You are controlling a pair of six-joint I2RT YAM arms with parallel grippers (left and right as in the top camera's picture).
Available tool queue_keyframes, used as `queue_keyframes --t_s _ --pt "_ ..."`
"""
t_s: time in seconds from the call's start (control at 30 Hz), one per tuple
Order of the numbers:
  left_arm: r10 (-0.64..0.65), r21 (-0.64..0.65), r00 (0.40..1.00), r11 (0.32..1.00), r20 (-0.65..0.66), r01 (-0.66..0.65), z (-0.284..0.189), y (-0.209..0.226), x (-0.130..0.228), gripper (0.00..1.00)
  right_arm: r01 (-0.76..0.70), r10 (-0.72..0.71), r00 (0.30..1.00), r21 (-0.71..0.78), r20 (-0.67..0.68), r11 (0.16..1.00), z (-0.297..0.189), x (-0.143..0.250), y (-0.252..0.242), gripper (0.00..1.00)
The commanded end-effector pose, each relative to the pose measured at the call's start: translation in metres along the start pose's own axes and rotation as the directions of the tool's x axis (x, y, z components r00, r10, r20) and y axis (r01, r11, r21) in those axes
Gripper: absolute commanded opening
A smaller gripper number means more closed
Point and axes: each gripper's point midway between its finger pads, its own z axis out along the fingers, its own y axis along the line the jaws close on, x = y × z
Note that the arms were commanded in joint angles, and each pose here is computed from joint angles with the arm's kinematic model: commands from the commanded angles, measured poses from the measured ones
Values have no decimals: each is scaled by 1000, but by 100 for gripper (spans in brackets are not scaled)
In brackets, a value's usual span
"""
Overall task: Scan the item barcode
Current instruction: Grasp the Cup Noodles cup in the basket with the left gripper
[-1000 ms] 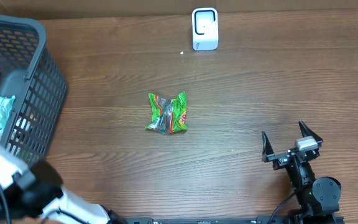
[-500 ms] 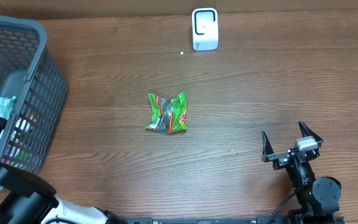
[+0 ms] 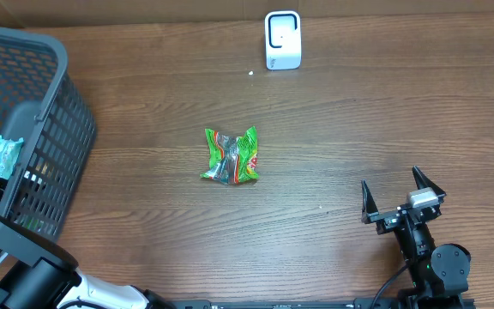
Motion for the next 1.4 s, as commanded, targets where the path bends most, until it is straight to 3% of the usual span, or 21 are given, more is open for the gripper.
queue_keyframes --t_s 0.0,0.23,0.5,0.63,1.13,1.37 --pt "18 -18 1000 1000 15 -18 3 6 -1 100 0 0 1000 2 2 1000 0 2 0 100" --pt "20 -24 1000 1000 -6 -20 26 8 11 98 0 0 1000 2 2 1000 0 2 0 100" --pt "18 -18 1000 1000 11 -18 26 6 7 74 0 0 1000 2 2 1000 0 2 0 100" --pt "16 9 1000 1000 18 -17 21 1 3 74 0 0 1000 2 1 1000 0 2 0 100" --pt "18 179 994 983 105 -36 -81 -29 -33 69 0 0 1000 2 1 1000 0 2 0 100" --pt "87 229 958 961 272 -153 -167 -57 -47 70 0 0 1000 2 2 1000 0 2 0 100"
